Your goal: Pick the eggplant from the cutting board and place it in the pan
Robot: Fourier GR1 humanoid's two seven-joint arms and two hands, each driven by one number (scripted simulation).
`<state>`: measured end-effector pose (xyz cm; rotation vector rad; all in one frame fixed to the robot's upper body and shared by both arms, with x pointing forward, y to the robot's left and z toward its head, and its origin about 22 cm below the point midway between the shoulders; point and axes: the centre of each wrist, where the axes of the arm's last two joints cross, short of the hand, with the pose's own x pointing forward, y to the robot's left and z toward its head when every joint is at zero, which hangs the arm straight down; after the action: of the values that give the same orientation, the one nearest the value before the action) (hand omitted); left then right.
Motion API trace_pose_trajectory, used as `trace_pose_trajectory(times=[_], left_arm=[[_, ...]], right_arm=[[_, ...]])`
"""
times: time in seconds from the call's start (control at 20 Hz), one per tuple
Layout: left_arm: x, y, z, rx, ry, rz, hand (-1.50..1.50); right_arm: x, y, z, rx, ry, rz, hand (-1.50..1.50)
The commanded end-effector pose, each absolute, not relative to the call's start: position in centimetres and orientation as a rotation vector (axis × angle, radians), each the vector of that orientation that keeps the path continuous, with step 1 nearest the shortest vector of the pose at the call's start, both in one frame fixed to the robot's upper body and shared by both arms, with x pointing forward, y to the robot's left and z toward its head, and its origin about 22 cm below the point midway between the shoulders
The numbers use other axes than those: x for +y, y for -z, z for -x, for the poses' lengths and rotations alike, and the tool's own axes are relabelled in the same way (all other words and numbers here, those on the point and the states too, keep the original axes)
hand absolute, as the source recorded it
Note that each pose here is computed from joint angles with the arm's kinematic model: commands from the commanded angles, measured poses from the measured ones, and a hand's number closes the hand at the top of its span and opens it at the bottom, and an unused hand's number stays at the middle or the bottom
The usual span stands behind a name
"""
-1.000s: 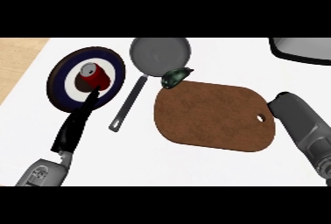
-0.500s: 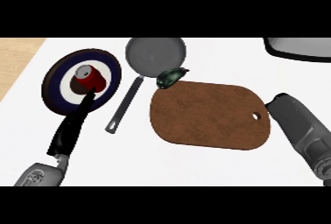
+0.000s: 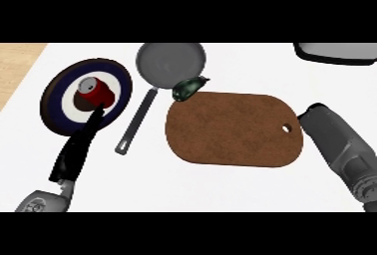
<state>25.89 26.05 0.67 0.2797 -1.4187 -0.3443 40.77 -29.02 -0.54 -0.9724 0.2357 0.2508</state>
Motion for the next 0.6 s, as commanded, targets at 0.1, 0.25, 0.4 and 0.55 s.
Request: trace_pose_trajectory(times=[0.1,0.25,0.4,0.55], left_arm=[[26.5,-0.4,-25.5,-1.396,0.316,-0.284,0.00],[26.1,0.1,-25.0,-1.388,0.332,-0.263,0.00],[27.0,-0.1,-25.2,-1.382,0.326,-0.278,0.00],[26.6,0.0,-25.1,-1.381,0.320,-0.287,0.00]], right_arm=[[-17.3,-2.8,-43.7,-0.101,-0.579,0.875,1.50],[-14.9,-3.5,-43.8,-0.346,-0.722,0.826,1.50],[-15.8,-4.0,-44.0,-0.423,-0.751,0.905,1.50],[-16.5,-6.4,-45.0,-0.528,-0.755,1.062,1.50]])
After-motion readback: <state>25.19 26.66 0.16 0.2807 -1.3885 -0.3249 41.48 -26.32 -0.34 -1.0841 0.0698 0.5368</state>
